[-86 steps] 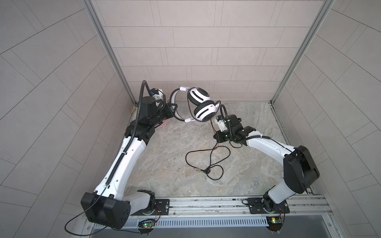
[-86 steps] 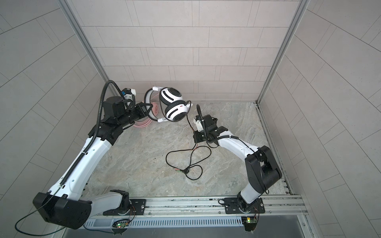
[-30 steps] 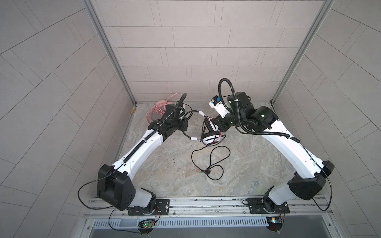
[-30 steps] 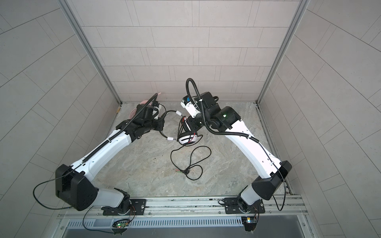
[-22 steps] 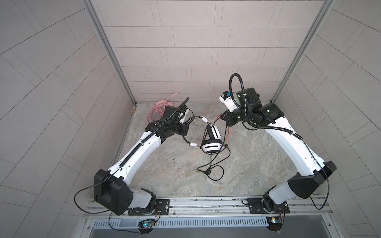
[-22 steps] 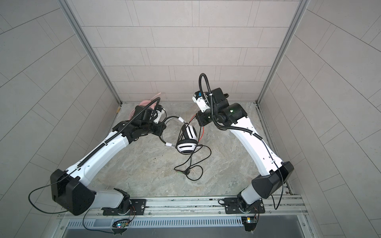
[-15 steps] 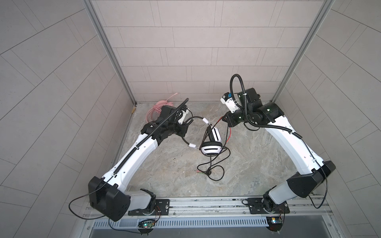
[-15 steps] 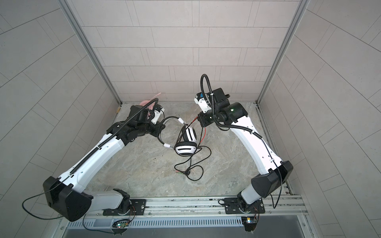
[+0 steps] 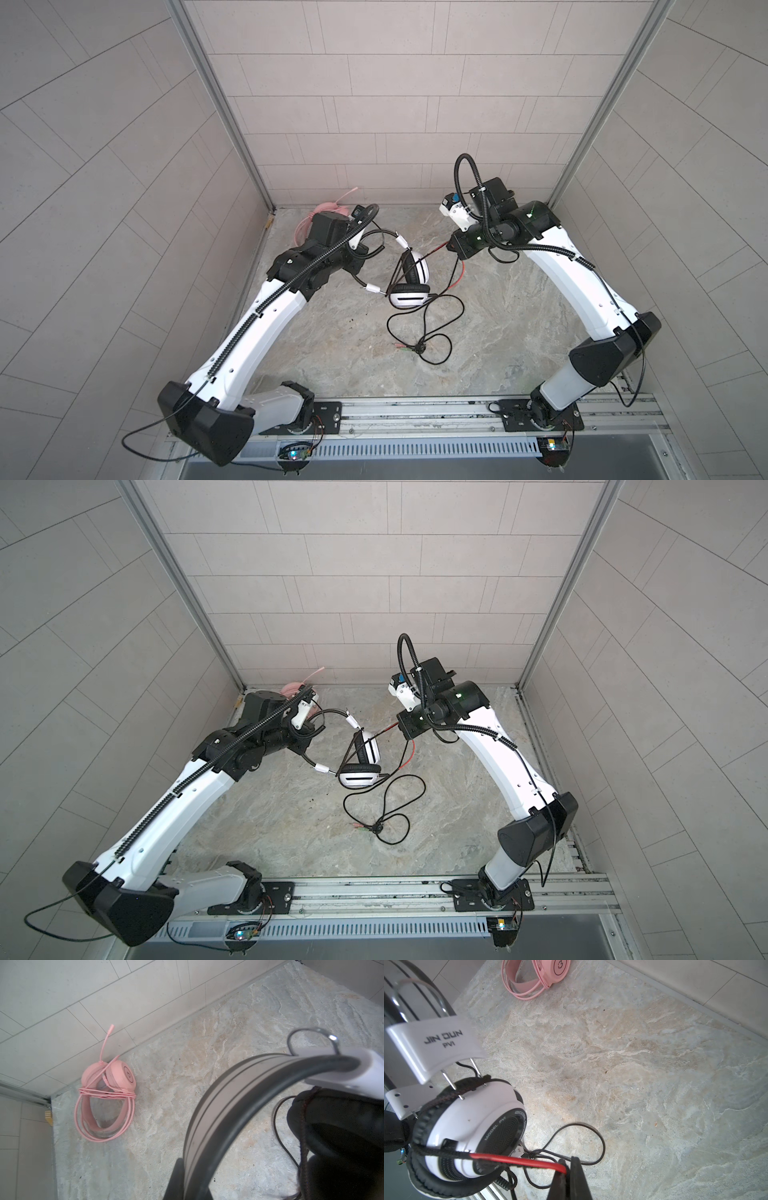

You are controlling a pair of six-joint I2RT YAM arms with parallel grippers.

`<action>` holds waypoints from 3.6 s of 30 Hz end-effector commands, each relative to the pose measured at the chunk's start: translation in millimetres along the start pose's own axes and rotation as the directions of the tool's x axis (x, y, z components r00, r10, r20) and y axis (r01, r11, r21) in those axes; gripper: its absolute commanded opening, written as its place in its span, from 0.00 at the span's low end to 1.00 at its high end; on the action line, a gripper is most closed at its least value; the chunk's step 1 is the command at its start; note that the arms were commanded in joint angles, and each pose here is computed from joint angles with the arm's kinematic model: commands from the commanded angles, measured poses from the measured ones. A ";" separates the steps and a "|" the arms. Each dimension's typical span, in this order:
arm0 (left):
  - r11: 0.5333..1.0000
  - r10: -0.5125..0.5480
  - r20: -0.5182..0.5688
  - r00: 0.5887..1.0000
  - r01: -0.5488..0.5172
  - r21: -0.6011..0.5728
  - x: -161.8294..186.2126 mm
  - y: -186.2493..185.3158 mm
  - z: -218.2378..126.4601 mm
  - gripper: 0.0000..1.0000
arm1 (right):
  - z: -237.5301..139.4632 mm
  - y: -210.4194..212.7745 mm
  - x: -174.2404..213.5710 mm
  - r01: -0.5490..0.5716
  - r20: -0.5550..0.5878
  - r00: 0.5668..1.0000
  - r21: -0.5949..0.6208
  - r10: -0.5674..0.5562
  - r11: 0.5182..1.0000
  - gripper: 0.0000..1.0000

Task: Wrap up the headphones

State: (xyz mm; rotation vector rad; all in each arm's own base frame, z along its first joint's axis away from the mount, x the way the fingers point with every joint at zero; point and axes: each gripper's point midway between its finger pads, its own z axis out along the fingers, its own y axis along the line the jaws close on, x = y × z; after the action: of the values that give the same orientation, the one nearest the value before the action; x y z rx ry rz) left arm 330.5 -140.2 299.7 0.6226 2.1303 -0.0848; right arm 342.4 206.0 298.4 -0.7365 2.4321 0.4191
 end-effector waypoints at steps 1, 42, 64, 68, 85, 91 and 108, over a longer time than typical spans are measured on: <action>0.996 0.084 0.037 0.996 -0.083 -0.017 -6.9 4.8 -28.7 0.00 | -0.4 -31.3 3.7 0.010 -0.040 0.999 0.137 -0.005 0.990 0.00; 0.801 -0.140 0.083 0.987 0.063 0.596 -37.0 -94.5 -51.0 0.00 | 43.8 -33.7 -25.8 -0.142 0.277 0.949 -0.047 0.149 0.989 0.23; 0.841 -0.427 0.210 0.879 0.302 0.449 -105.1 4.9 -66.1 0.00 | 134.7 -26.6 91.7 -0.262 0.088 0.959 -0.076 0.268 0.962 0.47; 0.805 -0.515 0.222 0.828 0.379 0.455 -124.0 23.5 -67.8 0.00 | 149.3 10.0 105.2 -0.140 0.118 0.981 -0.115 0.153 0.983 0.59; 0.767 -0.625 0.271 0.732 0.513 0.384 -151.4 70.0 -76.5 0.00 | 189.9 100.5 116.5 -0.035 0.180 0.978 -0.355 0.106 0.934 0.60; 0.760 -0.632 0.268 0.727 0.513 0.399 -152.6 68.1 -77.3 0.00 | 198.4 99.8 109.0 -0.067 0.181 0.973 -0.359 0.140 0.931 0.60; 0.775 -0.618 0.290 0.731 0.503 0.383 -148.8 68.0 -86.7 0.00 | 249.7 102.0 60.2 -0.096 0.200 0.963 -0.372 0.181 0.923 0.38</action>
State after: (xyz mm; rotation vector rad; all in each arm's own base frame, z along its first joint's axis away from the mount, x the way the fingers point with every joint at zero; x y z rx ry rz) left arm 381.4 -117.4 440.3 0.0382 1.9584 -0.7822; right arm 339.4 367.2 73.1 -0.6389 2.2326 0.9644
